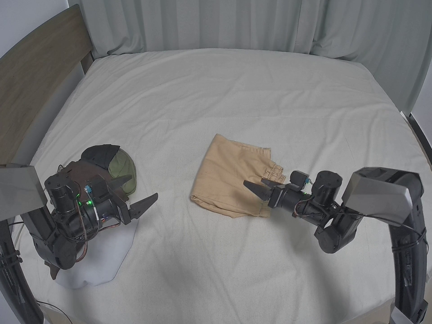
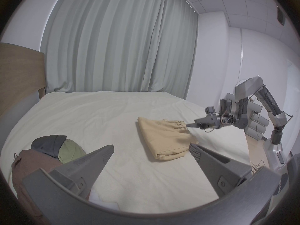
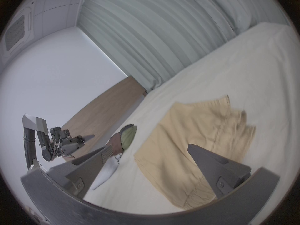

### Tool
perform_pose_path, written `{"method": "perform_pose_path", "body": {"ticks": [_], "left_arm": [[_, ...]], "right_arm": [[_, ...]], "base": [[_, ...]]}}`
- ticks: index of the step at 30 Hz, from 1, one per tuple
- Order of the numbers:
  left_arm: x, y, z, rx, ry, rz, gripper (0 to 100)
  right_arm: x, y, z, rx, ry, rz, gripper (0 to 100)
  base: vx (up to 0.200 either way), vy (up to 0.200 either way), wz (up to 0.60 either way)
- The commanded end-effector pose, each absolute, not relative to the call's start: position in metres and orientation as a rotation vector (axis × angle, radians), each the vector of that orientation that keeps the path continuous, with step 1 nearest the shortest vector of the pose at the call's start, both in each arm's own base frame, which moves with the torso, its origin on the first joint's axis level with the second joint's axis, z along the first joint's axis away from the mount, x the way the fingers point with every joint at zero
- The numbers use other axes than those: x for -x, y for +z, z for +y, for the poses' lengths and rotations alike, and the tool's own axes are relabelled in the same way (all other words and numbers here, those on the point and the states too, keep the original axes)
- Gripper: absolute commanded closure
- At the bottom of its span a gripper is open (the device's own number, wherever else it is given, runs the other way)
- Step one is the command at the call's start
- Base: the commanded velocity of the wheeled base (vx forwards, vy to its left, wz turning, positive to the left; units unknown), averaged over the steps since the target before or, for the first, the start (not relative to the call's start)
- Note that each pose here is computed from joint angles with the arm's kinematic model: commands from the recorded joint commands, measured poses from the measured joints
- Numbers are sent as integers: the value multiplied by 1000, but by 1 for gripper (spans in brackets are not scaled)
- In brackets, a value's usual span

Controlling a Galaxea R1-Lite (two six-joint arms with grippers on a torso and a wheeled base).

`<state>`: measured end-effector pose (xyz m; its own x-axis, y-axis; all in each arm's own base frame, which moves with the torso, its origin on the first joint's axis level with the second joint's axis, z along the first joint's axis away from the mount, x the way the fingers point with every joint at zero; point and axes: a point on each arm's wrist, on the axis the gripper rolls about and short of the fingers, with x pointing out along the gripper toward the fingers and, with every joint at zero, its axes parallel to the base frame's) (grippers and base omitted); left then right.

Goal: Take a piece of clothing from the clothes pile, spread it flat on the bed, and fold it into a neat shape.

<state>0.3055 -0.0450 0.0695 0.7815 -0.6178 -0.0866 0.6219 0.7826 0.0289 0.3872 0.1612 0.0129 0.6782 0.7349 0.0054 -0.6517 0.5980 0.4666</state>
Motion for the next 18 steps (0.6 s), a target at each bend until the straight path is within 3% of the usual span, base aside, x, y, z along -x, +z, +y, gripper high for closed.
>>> {"method": "perform_pose_path", "body": {"ticks": [1, 10, 18], "left_arm": [[-287, 91, -57, -54, -721, 28, 0], [-255, 127, -82, -98, -874, -103, 0], [-199, 155, -101, -93, -1000, -204, 0]], "right_arm": [[-352, 95, 149, -380, 840, 27, 0], [-278, 142, 113, -150, 726, -100, 0], [-219, 179, 72, -142, 616, -215, 0]], "base": [[0, 0, 0], [0, 0, 0], [0, 0, 0]]}}
